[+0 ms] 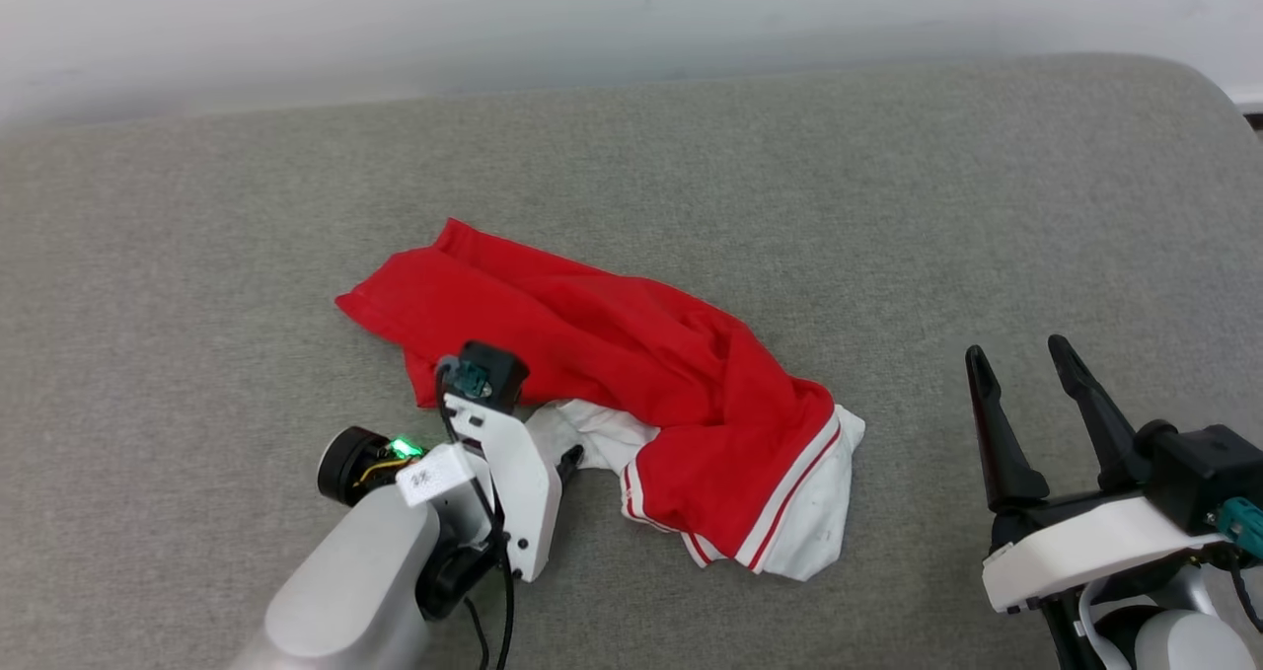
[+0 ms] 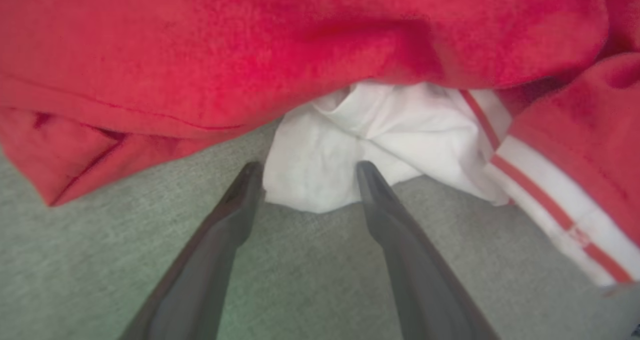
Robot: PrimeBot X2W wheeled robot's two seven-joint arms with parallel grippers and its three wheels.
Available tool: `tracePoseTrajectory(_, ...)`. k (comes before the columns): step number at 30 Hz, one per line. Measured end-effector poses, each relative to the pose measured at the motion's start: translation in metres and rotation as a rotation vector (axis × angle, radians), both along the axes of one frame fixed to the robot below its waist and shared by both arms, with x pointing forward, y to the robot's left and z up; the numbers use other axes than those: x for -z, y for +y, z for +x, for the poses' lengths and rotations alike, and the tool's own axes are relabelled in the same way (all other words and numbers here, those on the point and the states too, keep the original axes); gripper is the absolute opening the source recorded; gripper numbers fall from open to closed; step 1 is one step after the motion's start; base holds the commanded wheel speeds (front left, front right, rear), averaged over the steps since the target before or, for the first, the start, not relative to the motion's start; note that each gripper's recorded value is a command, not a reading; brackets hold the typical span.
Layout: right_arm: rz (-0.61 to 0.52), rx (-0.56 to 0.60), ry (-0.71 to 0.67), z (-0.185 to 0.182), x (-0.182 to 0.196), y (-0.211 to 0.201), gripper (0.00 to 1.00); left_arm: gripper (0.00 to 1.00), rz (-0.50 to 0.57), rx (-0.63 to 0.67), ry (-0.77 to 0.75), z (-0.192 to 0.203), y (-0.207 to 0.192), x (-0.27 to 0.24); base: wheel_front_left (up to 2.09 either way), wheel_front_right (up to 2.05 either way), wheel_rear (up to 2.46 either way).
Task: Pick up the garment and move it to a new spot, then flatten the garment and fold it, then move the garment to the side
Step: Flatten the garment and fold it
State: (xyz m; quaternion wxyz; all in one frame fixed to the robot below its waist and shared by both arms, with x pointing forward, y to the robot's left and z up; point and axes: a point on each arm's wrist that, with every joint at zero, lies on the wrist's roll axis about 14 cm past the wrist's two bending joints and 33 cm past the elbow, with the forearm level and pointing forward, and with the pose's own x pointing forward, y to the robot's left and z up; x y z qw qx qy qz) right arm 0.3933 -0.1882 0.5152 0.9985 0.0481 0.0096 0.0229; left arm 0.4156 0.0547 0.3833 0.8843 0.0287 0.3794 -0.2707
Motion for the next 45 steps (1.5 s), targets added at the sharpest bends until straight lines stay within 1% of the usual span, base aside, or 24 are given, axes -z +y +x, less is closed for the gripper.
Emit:
tracePoseTrajectory(4, 0.004, 0.022, 0.008, 0.001, 0.005, -0.007, 1.0, 1.0, 0.034, 0.062, 0.065, 0.0, -0.009, 0.01, 0.0, 0.0, 0.0)
tracePoseTrajectory(5, 0.004, 0.026, 0.011, 0.001, 0.007, -0.008, 1.0, 0.6, 0.041, 0.073, 0.079, -0.001, -0.01, 0.012, 0.0, 0.0, 0.0)
tracePoseTrajectory(6, 0.004, 0.028, 0.016, 0.001, 0.009, -0.009, 1.0, 0.33, 0.049, 0.086, 0.084, -0.002, -0.01, 0.013, 0.0, 0.0, 0.0)
tracePoseTrajectory(7, 0.005, 0.03, 0.016, 0.0, 0.009, -0.01, 1.0, 0.0, 0.054, 0.095, 0.087, -0.002, -0.011, 0.013, 0.0, 0.0, 0.0)
tracePoseTrajectory(11, 0.009, 0.029, 0.014, 0.001, 0.01, -0.009, 1.0, 0.0, 0.061, 0.12, 0.068, -0.005, -0.013, 0.011, 0.0, 0.0, 0.0)
tracePoseTrajectory(17, 0.02, 0.015, -0.004, 0.002, 0.005, -0.005, 1.0, 0.0, 0.028, 0.065, -0.077, 0.007, -0.002, -0.02, 0.0, 0.0, 0.0)
tracePoseTrajectory(22, 0.027, 0.005, -0.02, 0.0, 0.0, -0.001, 1.0, 0.0, 0.01, -0.036, -0.223, 0.015, 0.026, -0.063, 0.0, 0.0, 0.0)
tracePoseTrajectory(26, 0.029, -0.007, -0.031, -0.002, -0.005, 0.003, 1.0, 0.0, 0.005, -0.142, -0.309, 0.01, 0.056, -0.093, 0.0, 0.0, 0.0)
tracePoseTrajectory(29, 0.03, -0.015, -0.04, -0.004, -0.009, 0.006, 1.0, 0.0, 0.004, -0.245, -0.34, 0.001, 0.083, -0.107, 0.0, 0.0, 0.0)
tracePoseTrajectory(34, 0.029, -0.024, -0.046, -0.01, -0.013, 0.008, 1.0, 0.0, 0.014, -0.452, -0.303, -0.027, 0.135, -0.102, 0.0, 0.0, 0.0)
tracePoseTrajectory(38, 0.023, -0.017, -0.049, -0.014, -0.017, 0.006, 1.0, 0.0, 0.013, -0.603, -0.197, -0.062, 0.168, -0.073, 0.0, 0.0, 0.0)
tracePoseTrajectory(41, 0.019, -0.009, -0.045, -0.017, -0.017, 0.002, 1.0, 0.0, -0.008, -0.689, -0.108, -0.086, 0.18, -0.047, 0.0, 0.0, 0.0)
tracePoseTrajectory(45, 0.014, -0.005, -0.046, -0.02, -0.019, 0.001, 1.0, 0.0, -0.047, -0.745, -0.026, -0.107, 0.18, -0.02, 0.0, 0.0, 0.0)
